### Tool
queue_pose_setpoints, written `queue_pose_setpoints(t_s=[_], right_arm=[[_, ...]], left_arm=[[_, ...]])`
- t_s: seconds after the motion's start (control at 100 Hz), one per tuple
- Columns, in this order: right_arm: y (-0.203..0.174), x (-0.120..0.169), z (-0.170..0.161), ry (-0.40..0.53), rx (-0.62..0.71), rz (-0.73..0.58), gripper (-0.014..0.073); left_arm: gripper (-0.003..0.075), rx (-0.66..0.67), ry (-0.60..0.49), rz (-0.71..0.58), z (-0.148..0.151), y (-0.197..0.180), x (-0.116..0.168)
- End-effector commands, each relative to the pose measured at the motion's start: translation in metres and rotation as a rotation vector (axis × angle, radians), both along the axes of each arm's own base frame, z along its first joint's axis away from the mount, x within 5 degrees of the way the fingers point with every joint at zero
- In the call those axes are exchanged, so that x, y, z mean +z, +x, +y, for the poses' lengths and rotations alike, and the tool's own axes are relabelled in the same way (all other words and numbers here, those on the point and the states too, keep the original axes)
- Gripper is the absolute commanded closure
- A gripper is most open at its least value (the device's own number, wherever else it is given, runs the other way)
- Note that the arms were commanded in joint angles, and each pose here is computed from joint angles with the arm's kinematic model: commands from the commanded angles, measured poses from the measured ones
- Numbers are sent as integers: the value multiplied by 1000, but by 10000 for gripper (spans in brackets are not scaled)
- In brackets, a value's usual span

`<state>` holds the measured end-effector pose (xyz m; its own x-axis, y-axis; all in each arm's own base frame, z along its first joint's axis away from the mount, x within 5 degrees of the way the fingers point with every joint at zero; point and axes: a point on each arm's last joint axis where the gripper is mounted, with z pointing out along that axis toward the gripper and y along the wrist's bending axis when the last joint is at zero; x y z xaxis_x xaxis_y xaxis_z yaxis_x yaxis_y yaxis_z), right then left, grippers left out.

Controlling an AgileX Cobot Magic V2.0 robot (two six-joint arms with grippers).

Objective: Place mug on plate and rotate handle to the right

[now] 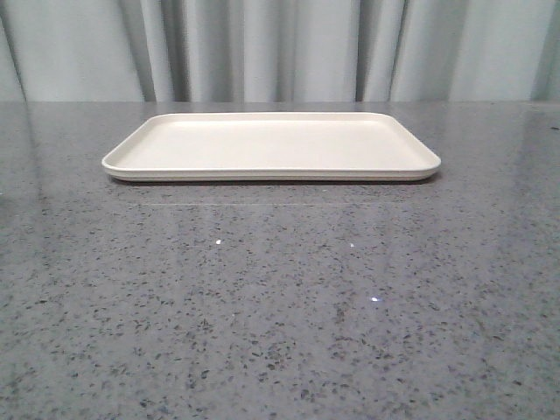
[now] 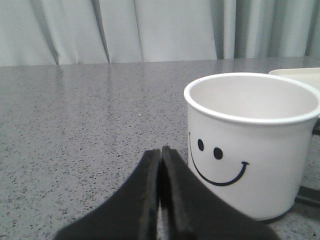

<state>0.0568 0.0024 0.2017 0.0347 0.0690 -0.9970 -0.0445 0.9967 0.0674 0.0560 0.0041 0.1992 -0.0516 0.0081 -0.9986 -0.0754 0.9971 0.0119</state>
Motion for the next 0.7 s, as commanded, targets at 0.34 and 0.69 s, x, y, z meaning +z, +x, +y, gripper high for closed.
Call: queue_pose_setpoints(t_s=[0.34,0.69], right_arm=[[-2,8,0,-11,1,-99,664],[-2,8,0,-11,1,-100,664]], left_arm=[[739,2,-2,-141,0,-3,11],[739,4,0,-166,0,-3,13]])
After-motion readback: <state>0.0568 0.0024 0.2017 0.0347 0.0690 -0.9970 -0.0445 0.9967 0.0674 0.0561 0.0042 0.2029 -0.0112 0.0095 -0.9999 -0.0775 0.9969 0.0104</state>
